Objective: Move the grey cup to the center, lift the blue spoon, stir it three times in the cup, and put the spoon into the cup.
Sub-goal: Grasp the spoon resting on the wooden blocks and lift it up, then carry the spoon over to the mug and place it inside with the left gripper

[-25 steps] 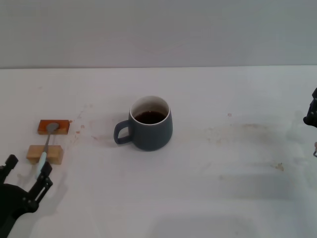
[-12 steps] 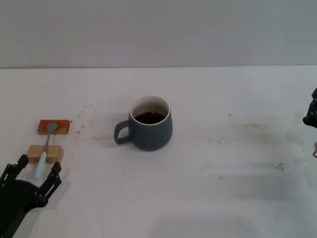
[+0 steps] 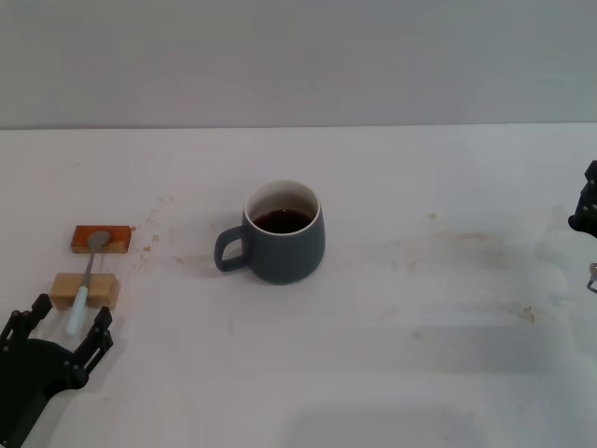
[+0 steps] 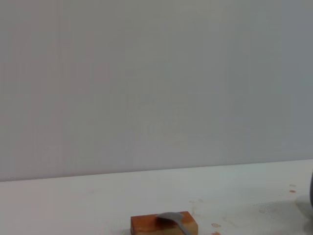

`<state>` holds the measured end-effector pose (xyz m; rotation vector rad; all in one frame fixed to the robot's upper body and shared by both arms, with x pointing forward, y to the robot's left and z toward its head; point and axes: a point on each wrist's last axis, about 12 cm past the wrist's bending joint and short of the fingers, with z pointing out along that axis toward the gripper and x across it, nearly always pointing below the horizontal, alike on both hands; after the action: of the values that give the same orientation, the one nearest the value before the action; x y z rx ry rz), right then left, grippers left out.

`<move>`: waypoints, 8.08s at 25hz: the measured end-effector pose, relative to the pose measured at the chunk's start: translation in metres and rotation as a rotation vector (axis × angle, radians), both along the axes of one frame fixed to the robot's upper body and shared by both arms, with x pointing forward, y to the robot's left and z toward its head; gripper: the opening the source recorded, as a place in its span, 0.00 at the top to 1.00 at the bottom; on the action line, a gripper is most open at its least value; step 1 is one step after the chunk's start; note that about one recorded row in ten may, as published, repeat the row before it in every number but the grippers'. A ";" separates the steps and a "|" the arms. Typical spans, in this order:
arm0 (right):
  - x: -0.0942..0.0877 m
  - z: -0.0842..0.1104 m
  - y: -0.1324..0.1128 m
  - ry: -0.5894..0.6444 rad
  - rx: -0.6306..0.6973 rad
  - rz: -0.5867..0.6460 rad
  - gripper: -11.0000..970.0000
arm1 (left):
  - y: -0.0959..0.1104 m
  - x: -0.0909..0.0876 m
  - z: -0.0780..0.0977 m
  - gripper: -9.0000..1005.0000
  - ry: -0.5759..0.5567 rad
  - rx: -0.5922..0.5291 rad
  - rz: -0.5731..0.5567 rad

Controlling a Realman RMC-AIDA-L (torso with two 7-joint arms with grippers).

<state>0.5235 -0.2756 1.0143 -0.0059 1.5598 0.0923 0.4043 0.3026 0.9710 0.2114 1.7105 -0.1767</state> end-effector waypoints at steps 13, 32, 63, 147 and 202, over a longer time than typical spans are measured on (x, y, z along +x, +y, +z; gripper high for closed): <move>0.000 0.000 -0.001 0.000 -0.005 -0.001 0.99 | -0.003 0.005 -0.001 0.19 0.012 0.003 -0.011; 0.002 0.001 -0.001 -0.002 -0.011 0.002 0.99 | -0.004 0.005 -0.002 0.39 0.028 -0.008 -0.006; -0.003 -0.001 -0.002 -0.001 -0.017 0.009 0.99 | -0.008 0.002 -0.002 0.50 0.035 -0.034 -0.007; -0.024 0.025 -0.039 -0.251 -0.111 -0.283 0.99 | -0.076 0.115 0.231 0.85 0.086 0.597 -0.220; -0.041 0.016 -0.041 -0.212 -0.086 -0.296 0.99 | -0.118 0.112 0.218 0.85 0.332 0.929 -0.572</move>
<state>0.4829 -0.3163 1.0303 0.1431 1.3366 -0.2038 0.5162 0.1847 1.1886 1.4254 1.9137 0.1937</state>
